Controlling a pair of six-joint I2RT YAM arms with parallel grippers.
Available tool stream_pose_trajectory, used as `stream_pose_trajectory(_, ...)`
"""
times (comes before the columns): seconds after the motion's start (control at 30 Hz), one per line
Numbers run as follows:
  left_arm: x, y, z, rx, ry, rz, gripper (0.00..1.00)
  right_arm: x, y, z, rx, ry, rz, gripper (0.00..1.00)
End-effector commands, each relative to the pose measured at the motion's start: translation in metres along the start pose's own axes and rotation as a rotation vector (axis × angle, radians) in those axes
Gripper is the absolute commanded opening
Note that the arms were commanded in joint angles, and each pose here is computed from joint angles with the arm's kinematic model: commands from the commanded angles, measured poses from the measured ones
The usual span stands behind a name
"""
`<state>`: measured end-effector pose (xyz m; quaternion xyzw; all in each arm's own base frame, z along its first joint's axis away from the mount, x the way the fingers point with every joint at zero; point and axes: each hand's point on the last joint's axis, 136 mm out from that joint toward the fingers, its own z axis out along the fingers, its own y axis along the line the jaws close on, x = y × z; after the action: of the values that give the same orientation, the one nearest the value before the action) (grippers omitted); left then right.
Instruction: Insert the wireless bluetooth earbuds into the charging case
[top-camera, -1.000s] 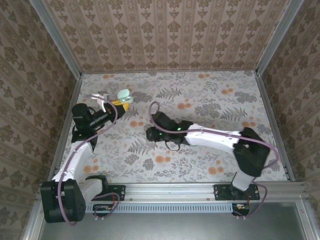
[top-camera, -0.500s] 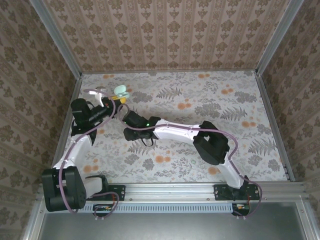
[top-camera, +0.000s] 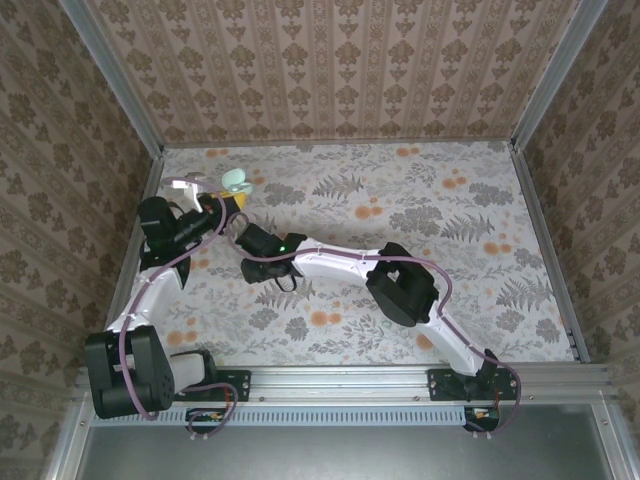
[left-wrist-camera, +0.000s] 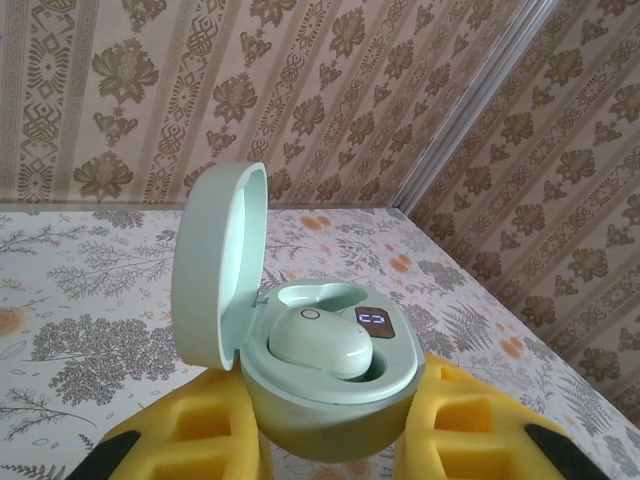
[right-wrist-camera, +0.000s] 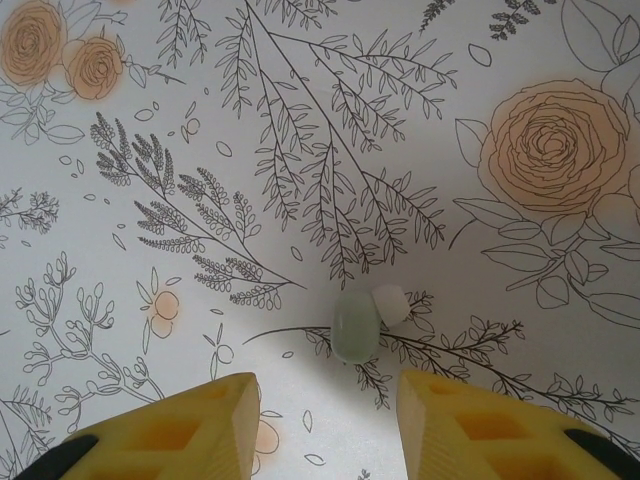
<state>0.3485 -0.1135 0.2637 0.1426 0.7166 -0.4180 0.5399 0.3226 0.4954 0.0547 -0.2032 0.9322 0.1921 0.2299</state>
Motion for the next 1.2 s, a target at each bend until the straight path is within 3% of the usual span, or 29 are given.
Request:
stream_pose_trajectory(0.0, -0.011, -0.009, 0.000, 0.036, -0.006, 0.052, 0.13, 0.010, -0.001, 0.013, 0.012, 0.046, -0.032, 0.42)
stream_pose_trajectory(0.73, -0.005, -0.007, 0.000, 0.043, 0.008, 0.045, 0.13, 0.019, -0.015, 0.037, 0.087, 0.102, -0.091, 0.41)
stream_pose_trajectory(1.17, 0.001, -0.009, -0.002, 0.049, 0.014, 0.032, 0.13, 0.021, -0.031, 0.022, 0.121, 0.095, -0.089, 0.23)
